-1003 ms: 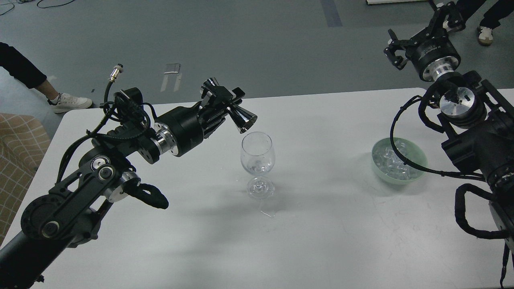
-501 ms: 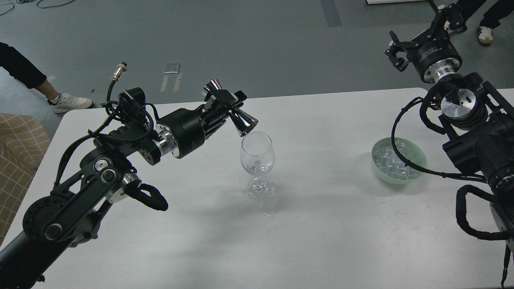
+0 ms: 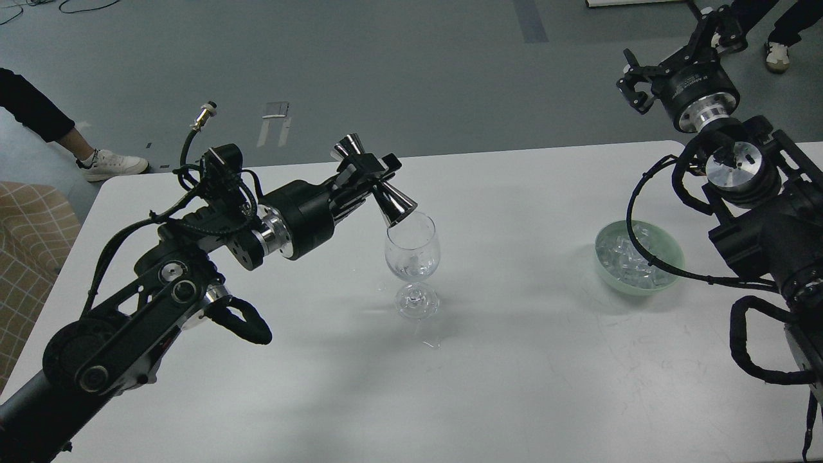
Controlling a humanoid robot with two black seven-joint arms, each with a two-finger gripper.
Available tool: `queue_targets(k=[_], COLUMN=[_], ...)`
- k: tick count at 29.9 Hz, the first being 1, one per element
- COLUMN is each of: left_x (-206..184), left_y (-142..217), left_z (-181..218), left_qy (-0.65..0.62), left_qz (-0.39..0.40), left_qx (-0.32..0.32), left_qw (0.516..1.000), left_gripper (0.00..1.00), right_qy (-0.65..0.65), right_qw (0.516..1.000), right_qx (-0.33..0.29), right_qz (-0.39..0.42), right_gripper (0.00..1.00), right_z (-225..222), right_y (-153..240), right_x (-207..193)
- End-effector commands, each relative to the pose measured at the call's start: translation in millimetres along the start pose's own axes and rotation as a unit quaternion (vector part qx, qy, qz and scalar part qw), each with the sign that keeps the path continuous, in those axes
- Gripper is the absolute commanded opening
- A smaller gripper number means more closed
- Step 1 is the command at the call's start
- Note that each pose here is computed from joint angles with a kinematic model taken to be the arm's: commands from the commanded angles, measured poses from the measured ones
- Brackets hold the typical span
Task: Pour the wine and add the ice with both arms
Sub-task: 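Raise the jigger away from the glass with the left gripper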
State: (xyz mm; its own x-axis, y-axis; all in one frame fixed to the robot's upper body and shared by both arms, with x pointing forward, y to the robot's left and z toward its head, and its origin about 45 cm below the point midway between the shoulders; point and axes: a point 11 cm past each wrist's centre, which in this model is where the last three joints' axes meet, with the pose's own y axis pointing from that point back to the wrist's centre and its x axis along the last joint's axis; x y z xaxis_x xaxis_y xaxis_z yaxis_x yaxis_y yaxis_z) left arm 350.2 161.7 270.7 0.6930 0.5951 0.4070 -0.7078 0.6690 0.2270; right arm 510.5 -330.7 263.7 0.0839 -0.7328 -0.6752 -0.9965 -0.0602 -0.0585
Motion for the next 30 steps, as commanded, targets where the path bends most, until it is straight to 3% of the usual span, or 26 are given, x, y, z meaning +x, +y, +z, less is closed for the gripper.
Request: queue_targets(k=[1, 12, 16, 30], left_x=[0, 19, 33, 85], left_y=[0, 6, 11, 34], left_z=[0, 5, 14, 25], left_qy=[-0.002, 0.027, 0.151, 0.315], left_qz=[0.001, 0.021, 0.025, 0.094], left_qx=[0.001, -0.007, -0.026, -0.089], left_qw=[1.000, 0.999, 0.988, 0.940], left_gripper=[0.00, 0.00, 0.00, 0.00], right_qy=[0.000, 0.000, 0.001, 0.005], right_qw=[1.000, 1.000, 1.000, 1.000], right_qx=[0.000, -0.001, 0.000, -0.001], right_qz=[0.000, 0.001, 0.000, 0.004], right_gripper=[1.00, 1.00, 1.00, 1.00], right_z=[0, 1, 0, -1], right_y=[0, 0, 0, 1], right_x=[0, 1, 0, 4])
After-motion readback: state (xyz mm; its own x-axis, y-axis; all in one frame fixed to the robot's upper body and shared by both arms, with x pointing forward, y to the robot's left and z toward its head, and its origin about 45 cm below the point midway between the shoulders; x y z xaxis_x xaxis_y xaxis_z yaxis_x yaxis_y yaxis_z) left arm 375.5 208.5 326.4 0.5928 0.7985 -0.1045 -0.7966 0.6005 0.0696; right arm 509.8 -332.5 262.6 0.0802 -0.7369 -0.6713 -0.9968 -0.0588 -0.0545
